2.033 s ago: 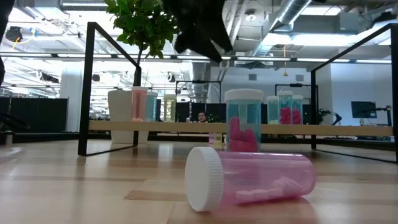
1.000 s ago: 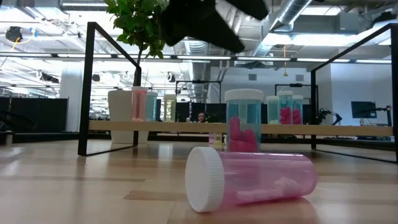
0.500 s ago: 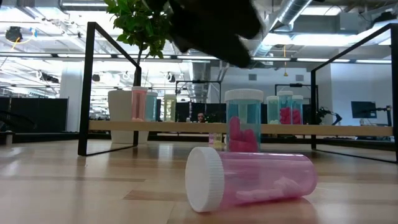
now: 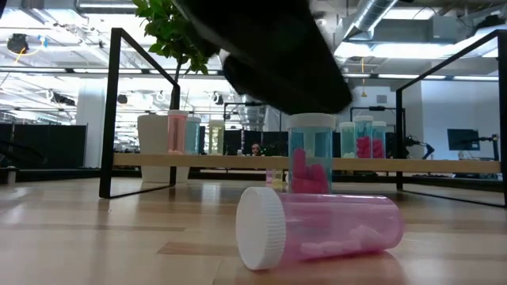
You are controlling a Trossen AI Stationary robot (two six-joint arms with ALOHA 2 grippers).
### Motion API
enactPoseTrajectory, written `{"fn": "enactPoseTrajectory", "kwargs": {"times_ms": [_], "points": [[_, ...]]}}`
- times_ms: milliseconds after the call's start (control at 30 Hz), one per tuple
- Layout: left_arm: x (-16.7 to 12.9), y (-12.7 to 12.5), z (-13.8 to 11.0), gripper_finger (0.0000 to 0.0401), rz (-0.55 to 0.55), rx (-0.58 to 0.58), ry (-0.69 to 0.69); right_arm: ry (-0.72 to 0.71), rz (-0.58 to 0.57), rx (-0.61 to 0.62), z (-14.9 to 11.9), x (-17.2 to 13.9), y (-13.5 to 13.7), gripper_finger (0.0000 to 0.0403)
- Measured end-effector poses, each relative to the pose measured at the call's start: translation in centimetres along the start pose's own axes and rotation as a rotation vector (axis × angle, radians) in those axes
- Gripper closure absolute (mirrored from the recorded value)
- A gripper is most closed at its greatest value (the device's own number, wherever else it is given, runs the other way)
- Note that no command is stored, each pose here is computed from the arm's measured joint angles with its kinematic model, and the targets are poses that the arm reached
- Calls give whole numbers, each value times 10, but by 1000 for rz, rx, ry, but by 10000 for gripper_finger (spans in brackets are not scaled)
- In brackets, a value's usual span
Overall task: Pick and place medicine bottles onto shelf by color
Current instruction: Put the blue pill bottle on the shelf
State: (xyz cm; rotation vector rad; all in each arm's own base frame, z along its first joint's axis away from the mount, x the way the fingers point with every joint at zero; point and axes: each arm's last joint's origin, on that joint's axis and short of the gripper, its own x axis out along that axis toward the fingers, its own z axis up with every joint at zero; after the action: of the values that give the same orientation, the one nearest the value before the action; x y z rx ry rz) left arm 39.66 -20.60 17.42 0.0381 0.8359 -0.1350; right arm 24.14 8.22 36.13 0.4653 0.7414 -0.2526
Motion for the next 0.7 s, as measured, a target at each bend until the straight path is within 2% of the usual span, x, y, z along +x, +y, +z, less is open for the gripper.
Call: {"fn": "enactPoseTrajectory", "kwargs": {"times_ms": [333, 700], "points": [[13, -3, -6, 177, 1, -46, 5, 0, 0, 0, 0, 0, 0, 249], [13, -2, -7, 287, 8, -117, 13, 0, 0, 0, 0, 0, 0, 249]]}}
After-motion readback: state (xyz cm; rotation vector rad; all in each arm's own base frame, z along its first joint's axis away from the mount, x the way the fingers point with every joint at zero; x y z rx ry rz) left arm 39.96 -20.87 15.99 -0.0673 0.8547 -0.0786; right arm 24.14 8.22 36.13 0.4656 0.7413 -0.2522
